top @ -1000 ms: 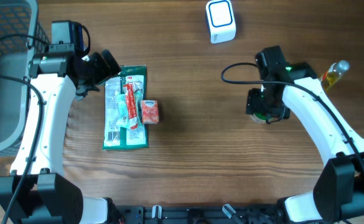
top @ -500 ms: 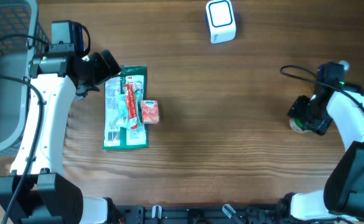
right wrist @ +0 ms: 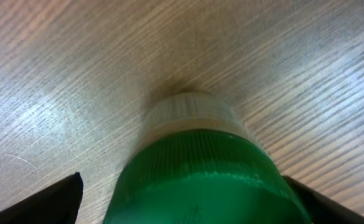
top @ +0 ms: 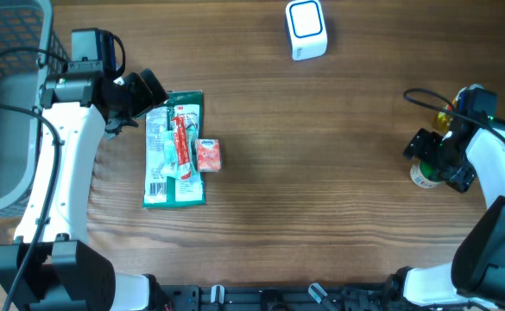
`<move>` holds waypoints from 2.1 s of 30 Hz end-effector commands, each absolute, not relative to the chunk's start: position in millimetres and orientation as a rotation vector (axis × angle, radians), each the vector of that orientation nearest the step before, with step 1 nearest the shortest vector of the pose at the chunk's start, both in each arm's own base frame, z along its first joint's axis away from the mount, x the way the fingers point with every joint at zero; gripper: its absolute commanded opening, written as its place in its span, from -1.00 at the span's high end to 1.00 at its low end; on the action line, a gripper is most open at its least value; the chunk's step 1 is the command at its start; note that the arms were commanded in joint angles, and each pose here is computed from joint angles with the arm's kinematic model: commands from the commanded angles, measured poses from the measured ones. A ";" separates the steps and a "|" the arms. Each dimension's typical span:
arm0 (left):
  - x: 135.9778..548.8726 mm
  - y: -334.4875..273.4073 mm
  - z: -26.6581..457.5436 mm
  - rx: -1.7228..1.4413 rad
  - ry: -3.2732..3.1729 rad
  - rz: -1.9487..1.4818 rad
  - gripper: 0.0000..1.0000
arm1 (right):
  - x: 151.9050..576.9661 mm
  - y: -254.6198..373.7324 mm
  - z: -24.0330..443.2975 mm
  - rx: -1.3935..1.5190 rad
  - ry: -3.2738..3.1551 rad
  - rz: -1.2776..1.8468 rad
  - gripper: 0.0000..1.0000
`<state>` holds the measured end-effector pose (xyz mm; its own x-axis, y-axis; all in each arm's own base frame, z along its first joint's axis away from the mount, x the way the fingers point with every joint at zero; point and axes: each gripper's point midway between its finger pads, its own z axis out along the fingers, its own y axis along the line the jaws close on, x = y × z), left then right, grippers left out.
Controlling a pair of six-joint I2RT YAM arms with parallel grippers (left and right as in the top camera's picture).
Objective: Scan the item barcode
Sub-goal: 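Carry the jar right and set it down beside the soap bottle, then grasp the orange Kleenex tissue pack off the gloves pack with the right gripper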
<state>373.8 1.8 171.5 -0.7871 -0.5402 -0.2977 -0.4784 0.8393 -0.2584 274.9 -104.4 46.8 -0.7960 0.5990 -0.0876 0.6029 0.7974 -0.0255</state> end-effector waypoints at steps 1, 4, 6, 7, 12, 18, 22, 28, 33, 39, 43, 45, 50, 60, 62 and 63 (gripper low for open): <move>374.3 3.2 172.8 -0.742 2.658 -0.236 -1.00 | 320.4 -111.6 128.0 0.882 2.794 -0.018 -0.99; 374.3 3.2 172.8 -0.742 2.657 -0.236 -1.00 | 328.9 -77.7 161.6 0.747 2.812 0.259 0.08; 374.3 3.2 172.8 -0.742 2.657 -0.236 -1.00 | 321.8 -65.7 148.0 0.696 2.871 0.289 0.91; 374.3 3.2 172.8 -0.742 2.658 -0.236 -1.00 | 318.2 -59.8 137.6 0.685 2.895 0.294 0.91; 374.3 3.2 172.8 -0.742 2.658 -0.236 -1.00 | 306.1 -48.9 61.8 0.621 2.934 0.213 0.91; 374.3 3.2 172.8 -0.742 2.657 -0.236 -1.00 | 276.6 -109.2 42.9 0.769 2.913 -0.360 0.91; 374.3 3.2 172.8 -0.742 2.657 -0.236 -1.00 | 290.3 -83.7 39.4 0.756 2.910 -0.109 0.86; 374.3 3.2 172.8 -0.742 2.657 -0.236 -1.00 | 292.6 43.4 53.9 0.370 2.982 0.680 0.59; 374.3 3.2 172.8 -0.742 2.657 -0.236 -1.00 | 281.9 146.3 57.3 0.072 3.016 0.737 0.38; 374.3 3.2 172.8 -0.742 2.658 -0.236 -1.00 | 257.3 329.4 102.0 -0.469 2.637 1.025 -0.87; 374.3 3.2 172.8 -0.742 2.657 -0.236 -1.00 | 233.0 385.6 122.3 -0.633 2.425 0.993 -1.00; 374.3 3.2 172.8 -0.742 2.658 -0.236 -1.00 | 235.7 383.9 117.9 -0.610 2.414 0.890 -0.96; 374.3 3.2 172.8 -0.742 2.657 -0.236 -1.00 | 263.3 366.0 115.6 -0.422 2.431 0.811 -0.24; 374.3 3.2 172.8 -0.742 2.658 -0.236 -1.00 | 326.2 356.6 142.3 -0.402 2.550 0.843 0.91; 374.3 3.2 172.8 -0.742 2.657 -0.236 -1.00 | 323.4 370.0 111.0 -0.433 2.595 0.841 0.91; 374.3 3.2 172.8 -0.742 2.658 -0.236 -1.00 | 320.6 378.5 89.5 -0.454 2.621 0.830 0.91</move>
